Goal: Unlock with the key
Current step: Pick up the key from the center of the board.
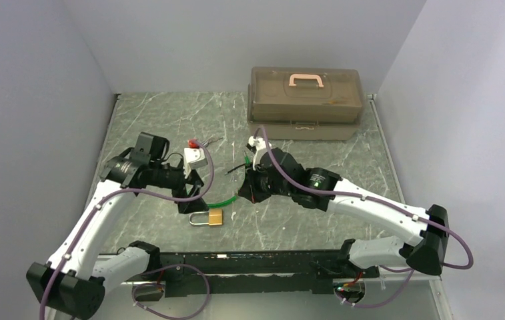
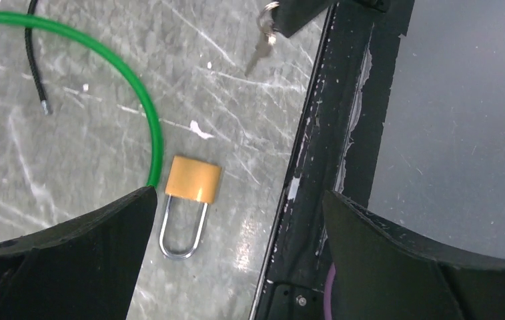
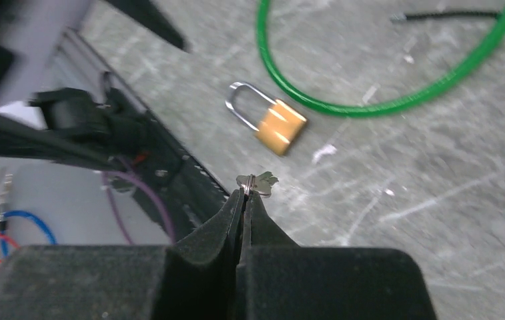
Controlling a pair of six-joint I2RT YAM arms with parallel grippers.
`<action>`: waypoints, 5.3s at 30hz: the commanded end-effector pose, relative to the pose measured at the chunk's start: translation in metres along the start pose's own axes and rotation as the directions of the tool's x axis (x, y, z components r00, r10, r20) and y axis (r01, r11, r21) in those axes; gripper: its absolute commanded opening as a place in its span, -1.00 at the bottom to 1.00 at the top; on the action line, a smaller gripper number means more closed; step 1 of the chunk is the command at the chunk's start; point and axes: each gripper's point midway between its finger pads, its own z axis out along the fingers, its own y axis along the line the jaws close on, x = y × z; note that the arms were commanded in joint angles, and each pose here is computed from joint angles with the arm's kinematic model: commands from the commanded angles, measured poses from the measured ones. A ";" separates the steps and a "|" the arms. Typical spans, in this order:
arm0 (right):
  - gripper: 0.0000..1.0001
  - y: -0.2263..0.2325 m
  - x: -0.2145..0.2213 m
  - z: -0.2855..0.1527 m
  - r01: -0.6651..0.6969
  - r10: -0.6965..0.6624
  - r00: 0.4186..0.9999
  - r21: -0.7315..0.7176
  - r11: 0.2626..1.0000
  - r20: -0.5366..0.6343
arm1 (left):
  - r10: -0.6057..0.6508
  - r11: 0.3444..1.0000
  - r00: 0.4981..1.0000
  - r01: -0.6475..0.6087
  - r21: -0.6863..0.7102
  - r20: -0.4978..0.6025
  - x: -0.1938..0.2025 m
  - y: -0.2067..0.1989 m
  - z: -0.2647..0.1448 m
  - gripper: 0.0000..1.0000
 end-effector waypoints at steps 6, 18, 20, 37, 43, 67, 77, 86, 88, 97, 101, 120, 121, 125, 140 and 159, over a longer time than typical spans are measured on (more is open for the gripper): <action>-1.00 0.083 -0.061 -0.053 0.031 0.006 0.992 -0.279 0.960 0.129 | 0.241 0.963 0.942 -0.261 0.060 0.232 -0.054 -0.014 0.008 0.99; -1.00 0.123 -0.083 -0.062 0.037 0.036 0.987 -0.436 0.899 0.158 | 0.243 0.864 0.888 -0.381 0.329 0.389 -0.050 -0.071 0.003 0.76; -1.00 0.125 -0.085 -0.063 0.037 0.040 0.985 -0.439 0.898 0.165 | 0.253 0.851 0.882 -0.399 0.343 0.397 -0.046 -0.077 0.002 0.73; -1.00 0.126 -0.081 -0.058 0.016 0.068 0.984 -0.453 0.891 0.167 | 0.232 0.864 0.885 -0.379 0.333 0.405 -0.056 -0.075 0.001 -0.63; -1.00 0.121 -0.074 -0.059 0.010 0.066 0.985 -0.442 0.897 0.158 | 0.248 0.882 0.890 -0.371 0.290 0.383 -0.057 -0.069 0.001 -0.77; -0.46 0.127 -0.048 -0.075 0.059 -0.015 0.995 -0.490 0.870 0.094 | 0.329 0.892 0.881 -0.408 0.195 0.341 -0.064 -0.069 -0.016 -1.00; -0.07 0.109 -0.069 -0.099 0.189 -0.147 0.979 -0.344 0.920 0.144 | 0.380 0.897 0.903 -0.413 0.157 0.200 -0.047 -0.065 -0.027 -1.00; -0.12 0.120 -0.092 -0.088 0.400 -0.333 0.911 -0.321 0.858 0.243 | 0.346 0.902 0.919 -0.381 0.204 0.188 -0.045 -0.076 -0.030 -1.00; -0.14 0.128 -0.091 -0.078 0.438 -0.372 0.895 -0.331 0.836 0.247 | 0.345 0.902 0.921 -0.379 0.206 0.184 -0.045 -0.076 -0.030 -1.00; -0.40 0.153 -0.080 -0.061 0.534 -0.465 0.845 -0.365 0.762 0.265 | 0.338 0.904 0.923 -0.372 0.208 0.184 -0.047 -0.076 -0.029 -1.00; -0.69 0.153 -0.078 -0.057 0.534 -0.461 0.845 -0.361 0.765 0.271 | 0.332 0.906 0.925 -0.367 0.211 0.184 -0.047 -0.076 -0.029 -1.00; -0.24 0.155 -0.092 -0.090 0.559 -0.443 0.821 -0.349 0.753 0.360 | 0.335 0.909 0.926 -0.366 0.198 0.176 -0.047 -0.075 -0.030 -1.00; -0.25 0.158 -0.090 -0.088 0.556 -0.441 0.825 -0.368 0.745 0.354 | 0.335 0.909 0.925 -0.367 0.197 0.177 -0.047 -0.076 -0.030 -1.00; -0.34 0.167 -0.080 -0.075 0.538 -0.436 0.842 -0.424 0.729 0.318 | 0.335 0.910 0.926 -0.366 0.192 0.176 -0.048 -0.075 -0.031 -1.00; -0.53 0.165 -0.070 -0.059 0.518 -0.441 0.855 -0.429 0.740 0.271 | 0.344 0.910 0.922 -0.374 0.179 0.176 -0.046 -0.078 -0.034 -1.00; -0.39 0.167 -0.056 -0.060 0.519 -0.454 0.855 -0.452 0.726 0.253 | 0.340 0.915 0.926 -0.366 0.168 0.167 -0.047 -0.075 -0.034 -1.00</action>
